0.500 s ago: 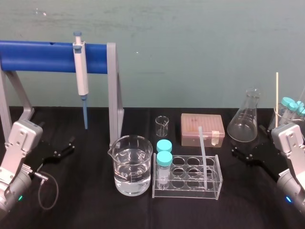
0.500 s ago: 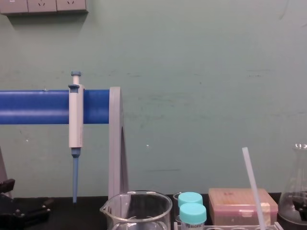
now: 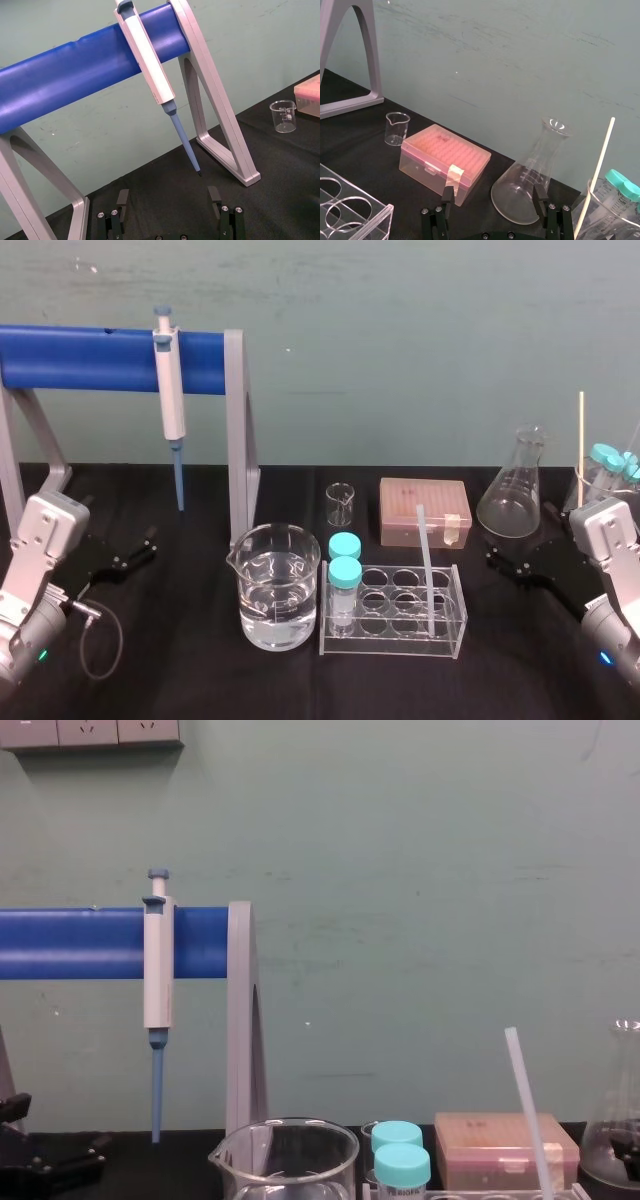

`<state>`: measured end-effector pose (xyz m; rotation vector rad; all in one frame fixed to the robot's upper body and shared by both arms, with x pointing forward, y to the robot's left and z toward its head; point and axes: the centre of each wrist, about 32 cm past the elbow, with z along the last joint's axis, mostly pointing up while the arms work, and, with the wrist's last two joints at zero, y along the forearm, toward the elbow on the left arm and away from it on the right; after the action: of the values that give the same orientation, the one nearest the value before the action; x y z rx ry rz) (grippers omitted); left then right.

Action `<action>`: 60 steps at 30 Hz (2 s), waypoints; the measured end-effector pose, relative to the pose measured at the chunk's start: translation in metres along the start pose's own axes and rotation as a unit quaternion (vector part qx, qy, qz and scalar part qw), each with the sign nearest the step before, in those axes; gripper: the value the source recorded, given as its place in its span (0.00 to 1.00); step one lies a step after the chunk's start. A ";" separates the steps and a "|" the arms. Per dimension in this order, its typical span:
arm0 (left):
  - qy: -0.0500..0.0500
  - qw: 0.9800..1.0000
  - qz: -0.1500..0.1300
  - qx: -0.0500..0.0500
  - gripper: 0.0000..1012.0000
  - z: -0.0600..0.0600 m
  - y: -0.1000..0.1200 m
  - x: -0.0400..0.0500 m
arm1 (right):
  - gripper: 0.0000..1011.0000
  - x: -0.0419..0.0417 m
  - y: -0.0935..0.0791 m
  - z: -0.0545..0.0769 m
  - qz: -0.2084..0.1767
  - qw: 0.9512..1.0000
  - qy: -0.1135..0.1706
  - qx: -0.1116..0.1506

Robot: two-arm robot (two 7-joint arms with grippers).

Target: Pick up the stirring rod with one hand, then place it down.

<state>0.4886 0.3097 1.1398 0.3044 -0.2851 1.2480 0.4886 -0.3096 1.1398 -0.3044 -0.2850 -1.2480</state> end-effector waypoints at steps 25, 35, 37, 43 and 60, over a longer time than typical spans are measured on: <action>0.000 1.000 0.000 0.000 0.99 0.000 0.000 0.0000 | 0.99 0.0000 0.000 0.000 0.000 1.000 0.000 0.000; 0.000 1.000 0.000 0.000 0.99 0.000 0.000 0.0000 | 0.99 0.0000 0.000 0.000 0.000 1.000 0.000 0.000; 0.000 1.000 0.000 0.000 0.99 0.000 0.000 0.0000 | 0.99 0.0009 0.000 0.000 -0.001 1.000 0.002 0.001; 0.000 1.000 0.000 0.000 0.99 0.000 0.000 0.0000 | 0.99 0.0086 -0.006 0.004 0.013 0.999 0.028 0.010; 0.000 1.000 0.000 0.000 0.99 0.000 0.000 0.0000 | 0.99 0.0325 -0.041 0.038 0.160 0.975 0.152 0.010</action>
<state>0.4886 0.3097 1.1398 0.3044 -0.2850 1.2480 0.4571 -0.3358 1.1897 -0.1314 0.0168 -0.9546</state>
